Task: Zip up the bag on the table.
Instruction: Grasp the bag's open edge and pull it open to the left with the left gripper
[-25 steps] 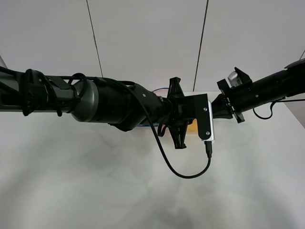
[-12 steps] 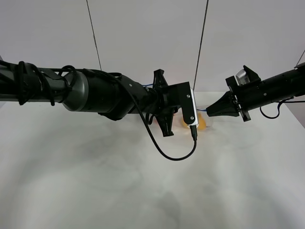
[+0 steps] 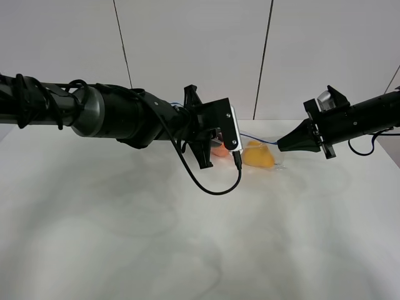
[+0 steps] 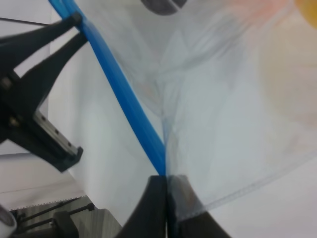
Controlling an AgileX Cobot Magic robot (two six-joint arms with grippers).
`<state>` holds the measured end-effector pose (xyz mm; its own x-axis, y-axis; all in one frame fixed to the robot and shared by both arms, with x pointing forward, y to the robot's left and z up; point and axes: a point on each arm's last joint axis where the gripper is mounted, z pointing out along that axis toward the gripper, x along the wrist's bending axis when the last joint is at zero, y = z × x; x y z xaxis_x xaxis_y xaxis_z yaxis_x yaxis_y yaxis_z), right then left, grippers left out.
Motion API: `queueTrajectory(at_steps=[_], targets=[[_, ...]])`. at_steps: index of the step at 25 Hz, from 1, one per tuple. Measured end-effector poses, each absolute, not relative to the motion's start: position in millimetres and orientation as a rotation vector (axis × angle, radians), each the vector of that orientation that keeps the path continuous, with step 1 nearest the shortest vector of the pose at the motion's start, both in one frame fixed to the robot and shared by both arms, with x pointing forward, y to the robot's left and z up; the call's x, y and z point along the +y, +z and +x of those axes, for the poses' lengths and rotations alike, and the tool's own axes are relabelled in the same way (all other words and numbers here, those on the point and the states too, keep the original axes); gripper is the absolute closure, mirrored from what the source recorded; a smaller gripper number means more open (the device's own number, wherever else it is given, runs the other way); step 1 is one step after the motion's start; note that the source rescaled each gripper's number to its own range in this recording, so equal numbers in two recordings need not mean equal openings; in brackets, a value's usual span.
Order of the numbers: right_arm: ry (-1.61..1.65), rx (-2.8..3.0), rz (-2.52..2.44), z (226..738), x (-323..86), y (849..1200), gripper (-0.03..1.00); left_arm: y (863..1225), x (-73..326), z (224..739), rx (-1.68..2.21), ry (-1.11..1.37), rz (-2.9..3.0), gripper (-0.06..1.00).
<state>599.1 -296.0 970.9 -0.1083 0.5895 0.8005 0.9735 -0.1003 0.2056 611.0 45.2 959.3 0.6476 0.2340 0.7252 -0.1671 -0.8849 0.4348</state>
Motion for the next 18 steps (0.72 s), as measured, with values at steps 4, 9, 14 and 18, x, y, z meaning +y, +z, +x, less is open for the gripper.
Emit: queueTrajectory(at_steps=[4,9,14,18], targets=[[-1.095,-1.721,-1.707,598.8,-296.1,970.6,0.97,959.1,63.0,622.5,0.106,1.163,2.409,0.94],[-1.093,-1.723,-1.707,598.7,-296.2,970.5,0.97,958.4,84.8,634.8,0.165,1.167,2.421,0.94],[-1.096,-1.72,-1.707,598.9,-296.1,970.7,0.97,957.2,104.5,644.2,0.208,1.151,2.432,0.94],[-1.097,-1.719,-1.707,598.9,-296.1,970.7,0.97,957.0,119.1,650.8,0.248,1.159,2.438,0.94]])
